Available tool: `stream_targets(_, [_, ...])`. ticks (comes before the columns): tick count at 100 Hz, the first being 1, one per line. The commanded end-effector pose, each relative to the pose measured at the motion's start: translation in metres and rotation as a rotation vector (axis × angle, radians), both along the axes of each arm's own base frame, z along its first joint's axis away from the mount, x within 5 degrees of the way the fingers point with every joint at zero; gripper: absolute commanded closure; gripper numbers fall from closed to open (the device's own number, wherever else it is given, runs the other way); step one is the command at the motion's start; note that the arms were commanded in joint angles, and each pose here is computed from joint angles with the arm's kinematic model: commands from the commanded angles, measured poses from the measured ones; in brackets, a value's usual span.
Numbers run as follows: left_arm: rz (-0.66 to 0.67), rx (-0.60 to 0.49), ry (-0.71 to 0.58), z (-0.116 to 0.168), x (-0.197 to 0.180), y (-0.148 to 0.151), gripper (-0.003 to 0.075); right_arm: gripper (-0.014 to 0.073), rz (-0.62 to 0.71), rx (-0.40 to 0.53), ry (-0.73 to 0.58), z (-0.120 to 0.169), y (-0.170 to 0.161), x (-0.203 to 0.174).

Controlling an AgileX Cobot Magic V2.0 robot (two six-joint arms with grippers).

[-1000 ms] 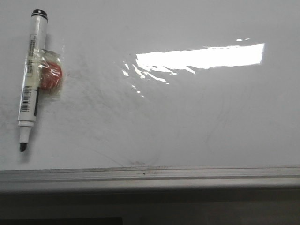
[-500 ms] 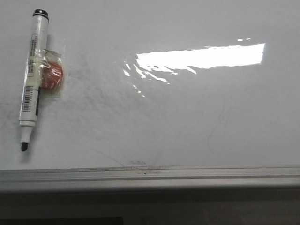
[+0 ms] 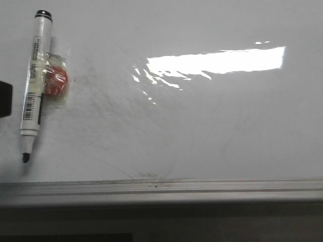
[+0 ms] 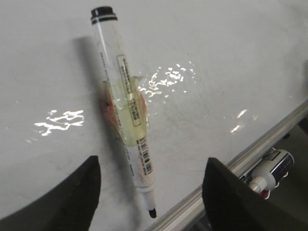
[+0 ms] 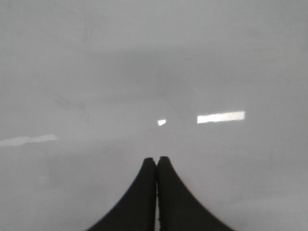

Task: Write number 9 on whiteboard

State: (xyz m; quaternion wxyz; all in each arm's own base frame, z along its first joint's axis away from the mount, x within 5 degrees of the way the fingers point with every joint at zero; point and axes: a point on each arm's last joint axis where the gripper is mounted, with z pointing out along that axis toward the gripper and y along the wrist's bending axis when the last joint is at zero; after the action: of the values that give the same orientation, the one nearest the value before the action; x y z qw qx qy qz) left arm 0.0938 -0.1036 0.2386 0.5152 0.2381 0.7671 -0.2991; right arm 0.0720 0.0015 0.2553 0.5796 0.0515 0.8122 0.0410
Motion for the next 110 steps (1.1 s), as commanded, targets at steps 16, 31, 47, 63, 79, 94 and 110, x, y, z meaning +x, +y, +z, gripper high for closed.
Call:
stream_targets(16, [0.034, -0.049, -0.05, 0.005, 0.016, -0.015, 0.0332, 0.0658, -0.007, -0.005, -0.086, 0.016, -0.001, 0.003])
stream_targets(31, [0.052, -0.056, -0.069, 0.002, 0.024, -0.02, 0.0443, 0.0658, -0.006, -0.001, -0.085, 0.016, -0.001, 0.003])
stream_targets(47, [0.053, -0.03, -0.049, -0.004, 0.027, -0.024, 0.0608, 0.0658, 0.064, 0.002, -0.068, 0.015, 0.005, 0.003])
stream_targets(63, [0.051, -0.013, -0.04, -0.007, 0.028, -0.026, 0.0741, 0.0658, 0.222, 0.004, -0.02, 0.012, 0.017, 0.003])
stream_targets(79, [0.049, -0.014, -0.049, -0.007, 0.028, -0.026, 0.0741, 0.0658, 0.379, -0.013, 0.079, 0.016, 0.031, 0.009])
stream_targets(94, [0.006, 0.02, -0.101, -0.005, 0.027, -0.027, 0.0741, 0.0588, 0.558, -0.037, 0.083, 0.042, 0.053, 0.019])
stream_targets(110, [-0.066, 0.072, -0.195, -0.003, 0.023, -0.03, 0.0741, 0.0274, 0.782, -0.07, 0.081, 0.072, 0.091, 0.029])
